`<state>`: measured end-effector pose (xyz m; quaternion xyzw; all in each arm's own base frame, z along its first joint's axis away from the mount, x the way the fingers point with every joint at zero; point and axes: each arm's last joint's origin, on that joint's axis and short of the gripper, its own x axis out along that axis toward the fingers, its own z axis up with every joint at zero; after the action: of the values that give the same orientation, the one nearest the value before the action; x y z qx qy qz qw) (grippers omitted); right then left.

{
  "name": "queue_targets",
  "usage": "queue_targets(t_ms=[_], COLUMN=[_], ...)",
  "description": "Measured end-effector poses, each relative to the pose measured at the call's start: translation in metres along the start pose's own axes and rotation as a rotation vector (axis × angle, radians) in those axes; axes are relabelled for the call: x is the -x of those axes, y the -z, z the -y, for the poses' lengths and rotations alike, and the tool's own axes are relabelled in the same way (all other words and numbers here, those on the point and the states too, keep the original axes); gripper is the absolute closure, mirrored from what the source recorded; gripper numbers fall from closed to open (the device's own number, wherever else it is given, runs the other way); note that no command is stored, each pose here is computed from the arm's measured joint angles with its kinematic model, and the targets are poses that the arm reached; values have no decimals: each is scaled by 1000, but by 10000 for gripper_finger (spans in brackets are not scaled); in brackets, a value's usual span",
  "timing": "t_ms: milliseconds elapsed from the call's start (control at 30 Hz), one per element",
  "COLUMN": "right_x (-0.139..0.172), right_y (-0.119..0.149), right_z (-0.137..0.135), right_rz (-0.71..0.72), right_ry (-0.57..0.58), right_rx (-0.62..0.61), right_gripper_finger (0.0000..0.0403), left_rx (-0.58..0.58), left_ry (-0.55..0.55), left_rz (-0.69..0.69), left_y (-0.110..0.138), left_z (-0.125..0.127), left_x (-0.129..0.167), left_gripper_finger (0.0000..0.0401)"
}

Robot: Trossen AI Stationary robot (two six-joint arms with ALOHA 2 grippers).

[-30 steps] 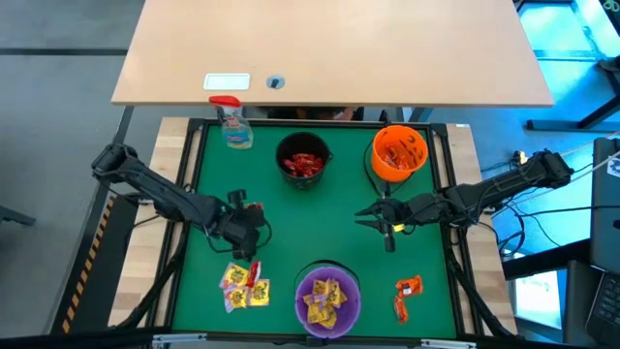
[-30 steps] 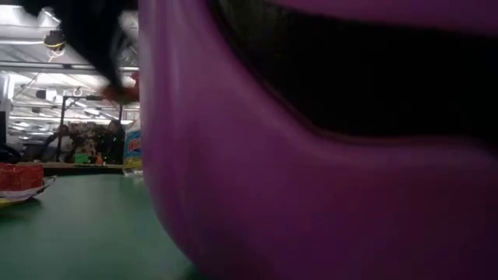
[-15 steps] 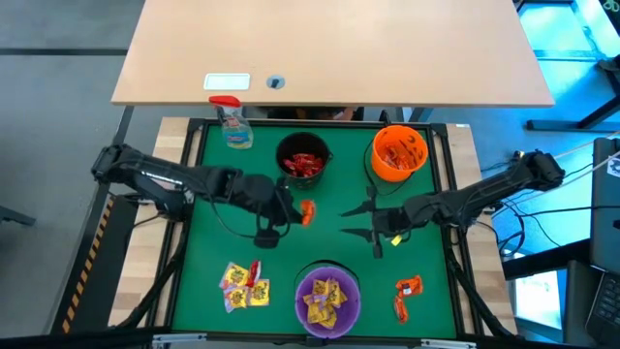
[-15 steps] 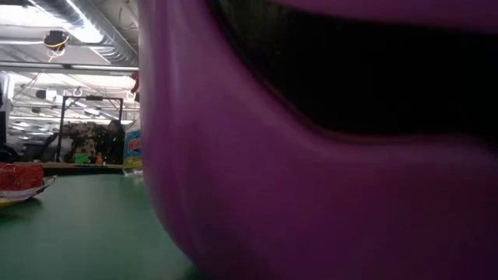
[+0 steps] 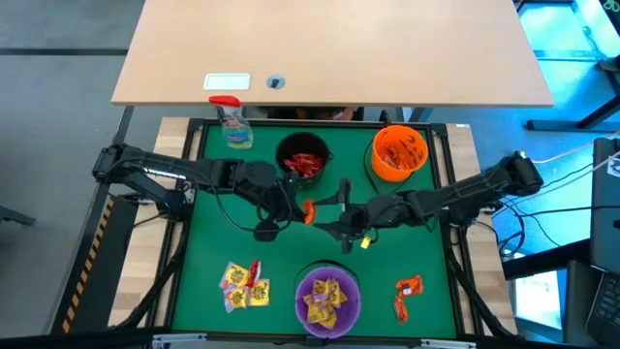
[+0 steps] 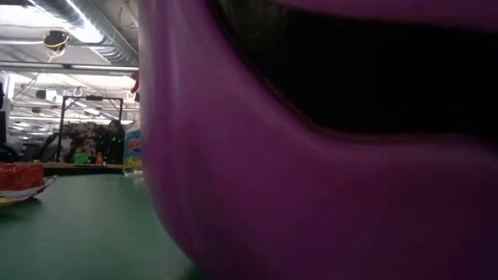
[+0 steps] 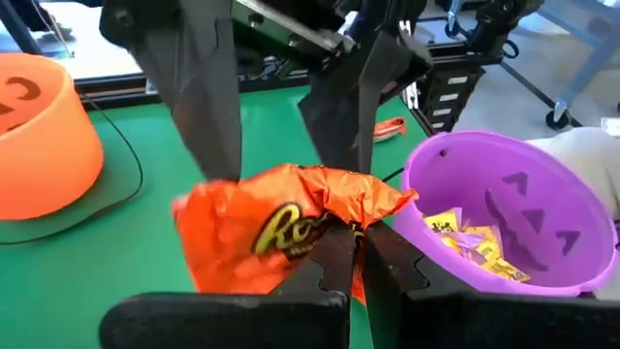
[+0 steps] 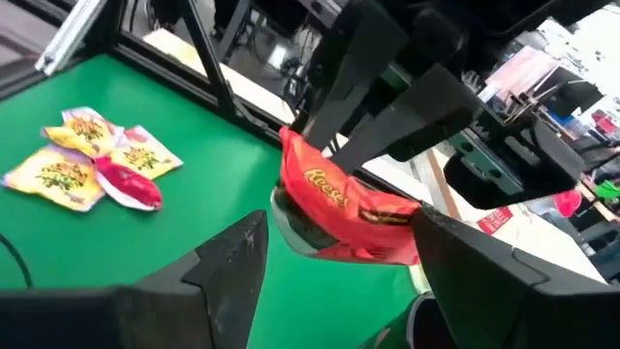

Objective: Sort candy
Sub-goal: Put the orange chocolate into the orange bucket

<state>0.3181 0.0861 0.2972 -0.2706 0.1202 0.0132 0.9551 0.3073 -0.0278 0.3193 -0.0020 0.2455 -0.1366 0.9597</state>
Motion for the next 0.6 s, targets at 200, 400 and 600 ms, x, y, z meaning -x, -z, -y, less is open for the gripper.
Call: queue_targets(t_ms=[200, 400, 600], right_x=[-5, -6, -17], right_y=[-9, -7, 2], right_z=[2, -1, -10], right_rz=[9, 12, -25], right_ry=[10, -56, -80], right_rx=[62, 58, 72], right_gripper_finger=[141, 141, 141], left_rx=[38, 36, 31], left_ry=[1, 1, 48], left_rz=[-55, -42, -13], left_y=[13, 13, 10], left_z=[0, -1, 0], left_x=[-4, -5, -5], left_gripper_finger=[401, 401, 401])
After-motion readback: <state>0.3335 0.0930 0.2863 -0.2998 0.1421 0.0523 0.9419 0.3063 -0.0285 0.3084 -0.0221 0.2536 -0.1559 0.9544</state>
